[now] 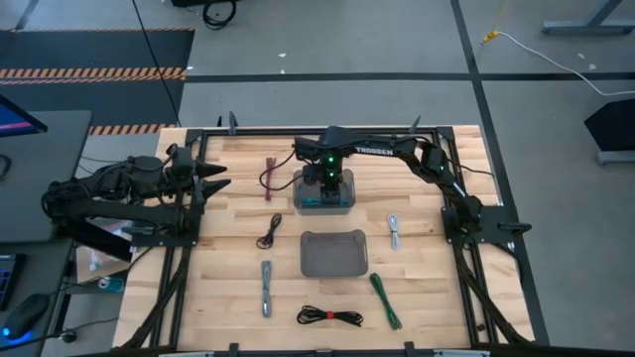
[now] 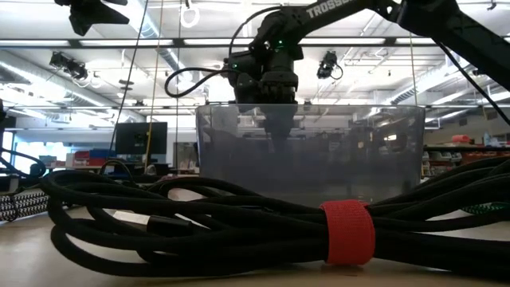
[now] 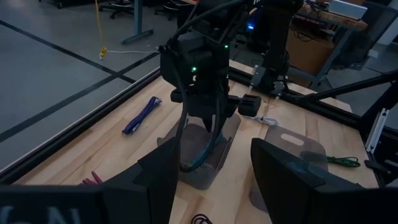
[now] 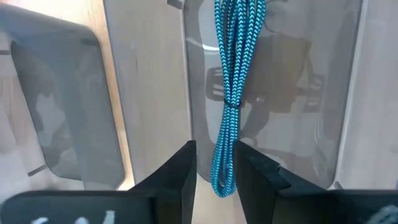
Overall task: Pick and place USB-C Cables
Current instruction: Put the pink charger cable into the top black transparent bin
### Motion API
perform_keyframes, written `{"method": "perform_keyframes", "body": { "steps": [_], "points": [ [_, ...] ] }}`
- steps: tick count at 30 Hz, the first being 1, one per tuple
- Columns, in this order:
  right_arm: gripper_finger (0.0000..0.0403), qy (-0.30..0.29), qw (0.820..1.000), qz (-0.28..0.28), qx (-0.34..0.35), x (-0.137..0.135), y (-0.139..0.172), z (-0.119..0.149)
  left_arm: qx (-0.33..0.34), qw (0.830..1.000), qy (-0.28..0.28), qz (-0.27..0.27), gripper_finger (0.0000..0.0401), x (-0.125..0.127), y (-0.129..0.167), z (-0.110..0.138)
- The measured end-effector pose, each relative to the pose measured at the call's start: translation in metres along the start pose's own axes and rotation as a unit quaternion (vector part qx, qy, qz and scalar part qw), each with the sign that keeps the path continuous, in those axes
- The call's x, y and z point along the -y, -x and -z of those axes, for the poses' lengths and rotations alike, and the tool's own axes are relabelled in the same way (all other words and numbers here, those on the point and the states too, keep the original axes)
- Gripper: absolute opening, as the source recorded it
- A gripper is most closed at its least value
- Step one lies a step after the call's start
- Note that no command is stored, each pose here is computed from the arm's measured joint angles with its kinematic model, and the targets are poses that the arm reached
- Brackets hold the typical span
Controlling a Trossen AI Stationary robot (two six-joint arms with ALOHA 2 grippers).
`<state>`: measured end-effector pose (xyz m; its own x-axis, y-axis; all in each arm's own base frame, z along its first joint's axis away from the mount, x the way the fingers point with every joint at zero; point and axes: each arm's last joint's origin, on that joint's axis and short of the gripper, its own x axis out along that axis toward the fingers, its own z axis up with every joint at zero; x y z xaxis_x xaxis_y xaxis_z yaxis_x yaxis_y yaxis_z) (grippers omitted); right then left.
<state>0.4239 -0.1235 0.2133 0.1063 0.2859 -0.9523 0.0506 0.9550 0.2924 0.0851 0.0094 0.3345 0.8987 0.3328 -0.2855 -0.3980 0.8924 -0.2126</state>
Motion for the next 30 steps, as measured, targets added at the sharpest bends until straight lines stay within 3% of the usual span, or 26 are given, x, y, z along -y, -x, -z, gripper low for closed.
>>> {"method": "perform_keyframes", "body": {
  "steps": [6, 13, 20, 30],
  "points": [
    [0.0109, -0.009, 1.0, 0.002, 0.007, -0.004, 0.011, 0.002, 0.0, 1.0, 0.0, 0.0, 0.0204, 0.0, 0.0, 0.0],
    [0.0109, 0.016, 0.997, 0.054, 0.057, -0.011, 0.06, -0.001, -0.001, 1.0, 0.0, 0.0, 0.0204, 0.0, 0.0, 0.0],
    [0.0109, -0.025, 0.986, 0.082, 0.141, 0.023, 0.12, 0.009, -0.002, 1.0, 0.011, -0.001, 0.0204, 0.0, 0.0, 0.0],
    [0.0112, -0.1, 0.98, 0.084, 0.15, 0.07, 0.129, 0.028, -0.005, 1.0, 0.011, -0.002, 0.0204, 0.0, 0.0, 0.001]
  ]
}}
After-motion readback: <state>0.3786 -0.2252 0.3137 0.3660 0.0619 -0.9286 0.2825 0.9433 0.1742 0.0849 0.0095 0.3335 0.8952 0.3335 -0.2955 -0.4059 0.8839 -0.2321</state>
